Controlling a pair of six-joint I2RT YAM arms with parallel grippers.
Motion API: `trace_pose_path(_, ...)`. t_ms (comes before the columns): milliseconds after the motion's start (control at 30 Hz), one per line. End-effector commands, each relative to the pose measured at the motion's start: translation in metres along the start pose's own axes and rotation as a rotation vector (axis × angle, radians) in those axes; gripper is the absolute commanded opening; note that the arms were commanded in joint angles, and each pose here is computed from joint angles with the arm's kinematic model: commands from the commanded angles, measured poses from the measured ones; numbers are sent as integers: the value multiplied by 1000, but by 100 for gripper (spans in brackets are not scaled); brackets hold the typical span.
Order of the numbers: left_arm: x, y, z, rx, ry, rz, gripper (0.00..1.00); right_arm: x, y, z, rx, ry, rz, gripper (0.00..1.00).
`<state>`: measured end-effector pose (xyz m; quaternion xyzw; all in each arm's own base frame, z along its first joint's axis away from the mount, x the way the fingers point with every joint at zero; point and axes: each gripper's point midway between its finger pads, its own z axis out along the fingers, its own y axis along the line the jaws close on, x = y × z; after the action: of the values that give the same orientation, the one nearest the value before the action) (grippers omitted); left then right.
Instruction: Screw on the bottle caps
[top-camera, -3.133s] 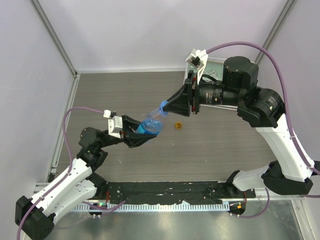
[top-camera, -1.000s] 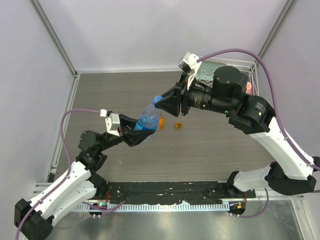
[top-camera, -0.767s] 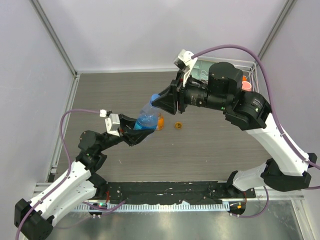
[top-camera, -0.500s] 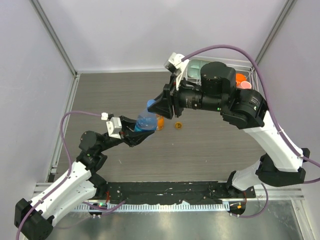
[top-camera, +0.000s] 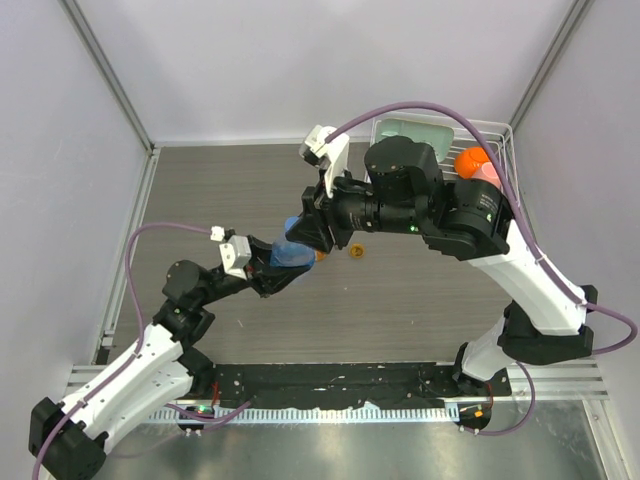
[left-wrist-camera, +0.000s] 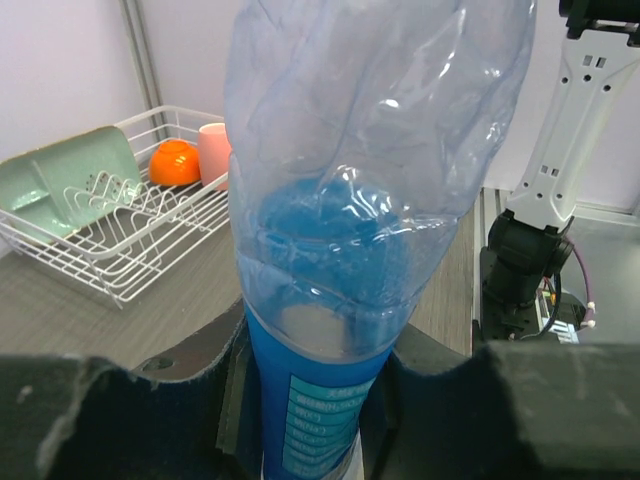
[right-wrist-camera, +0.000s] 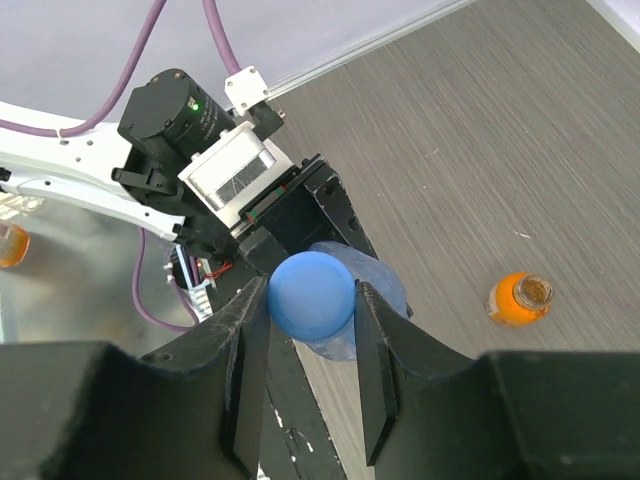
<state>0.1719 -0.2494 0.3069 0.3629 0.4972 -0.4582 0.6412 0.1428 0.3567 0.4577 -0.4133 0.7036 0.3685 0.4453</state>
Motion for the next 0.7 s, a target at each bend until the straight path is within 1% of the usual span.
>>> trace_pose_path(0, -49, 12, 1, -97, -141, -16, 0, 54, 0, 3, 20, 212, 2, 10)
trace_pose_path(67, -50, 13, 1, -104, -147, -37, 0, 56, 0, 7, 26, 221, -4, 12)
trace_pose_path(167, -53, 15, 2, -118, -161, -67, 0, 55, -1, 13, 33, 222, -17, 20)
trace_pose_path(233, -54, 16, 1, -125, -163, -69, 0, 51, -1, 15, 35, 209, -28, 28)
trace_pose_path(400, -56, 18, 0, -141, -174, -73, 0, 41, 0, 17, 29, 171, -43, 43)
trace_pose_path(533, -57, 18, 0, -144, -179, -76, 0, 38, -2, 17, 40, 159, -48, 48)
trace_pose_path(667, -56, 17, -1, -141, -182, -77, 0, 27, -1, 12, 41, 116, -51, 53)
